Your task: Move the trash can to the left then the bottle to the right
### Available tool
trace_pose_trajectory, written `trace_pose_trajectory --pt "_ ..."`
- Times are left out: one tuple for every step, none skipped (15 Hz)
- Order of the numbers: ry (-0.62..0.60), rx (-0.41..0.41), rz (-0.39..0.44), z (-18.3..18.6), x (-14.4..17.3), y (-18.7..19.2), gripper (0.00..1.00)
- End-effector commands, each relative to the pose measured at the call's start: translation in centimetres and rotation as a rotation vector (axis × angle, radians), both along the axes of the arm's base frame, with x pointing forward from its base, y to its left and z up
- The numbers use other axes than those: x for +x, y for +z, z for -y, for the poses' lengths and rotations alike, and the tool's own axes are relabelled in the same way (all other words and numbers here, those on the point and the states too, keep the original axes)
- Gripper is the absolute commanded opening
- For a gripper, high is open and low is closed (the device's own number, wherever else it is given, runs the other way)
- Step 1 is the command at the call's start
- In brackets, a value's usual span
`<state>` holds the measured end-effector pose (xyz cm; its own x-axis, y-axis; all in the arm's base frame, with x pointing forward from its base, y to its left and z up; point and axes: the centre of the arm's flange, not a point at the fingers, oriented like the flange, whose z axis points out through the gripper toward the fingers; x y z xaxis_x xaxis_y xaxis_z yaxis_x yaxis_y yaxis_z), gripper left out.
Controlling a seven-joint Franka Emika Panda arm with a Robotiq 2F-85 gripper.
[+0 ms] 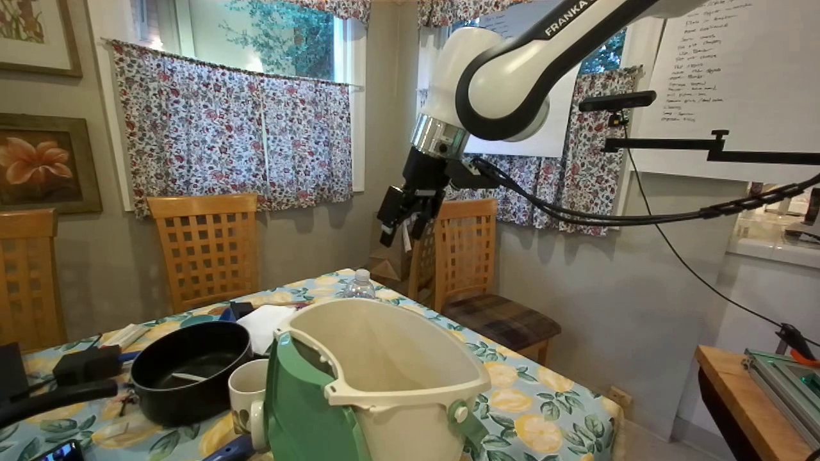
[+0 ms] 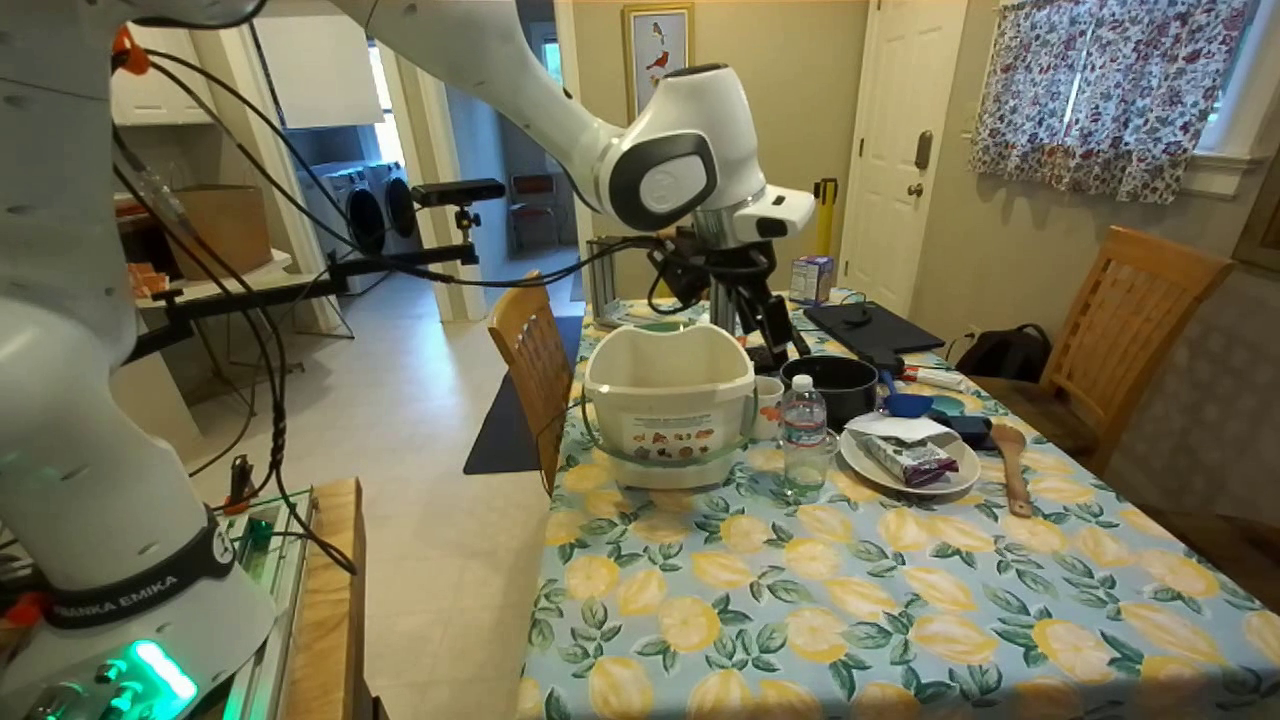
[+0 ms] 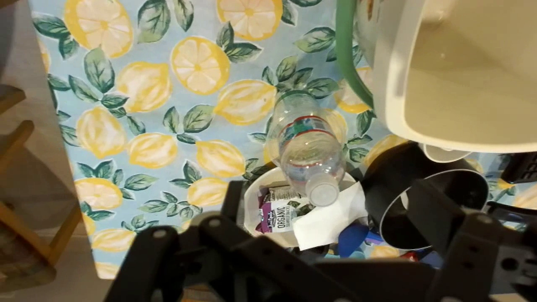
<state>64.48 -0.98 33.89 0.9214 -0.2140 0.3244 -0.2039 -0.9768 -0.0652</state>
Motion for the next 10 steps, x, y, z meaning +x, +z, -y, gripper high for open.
trace_pose_trajectory --pt "-0.003 -0.04 -0.034 1.3 1.3 -0.2 1.0" --pt "0.0 -0.046 -0.034 1.4 1.5 -0.3 1.0" --pt "0.004 -0.054 -0.03 1.5 1.7 -0.5 1.0" --pt "0.009 -0.06 -0.022 1.6 2.0 -0.8 1.0" --pt "0.014 -0.061 -0.018 1.6 2.3 -1.0 1.0" --pt "0.015 -0.062 -0.012 1.6 2.7 -1.2 1.0" --pt "0.019 -0.06 -0.007 1.5 3.0 -1.5 1.0" --pt "0.021 -0.06 -0.005 1.5 3.3 -1.8 1.0" --pt "0.02 -0.062 -0.001 1.4 3.7 -2.1 1.0" --pt "0.008 -0.056 0.006 1.3 4.1 -2.5 1.0"
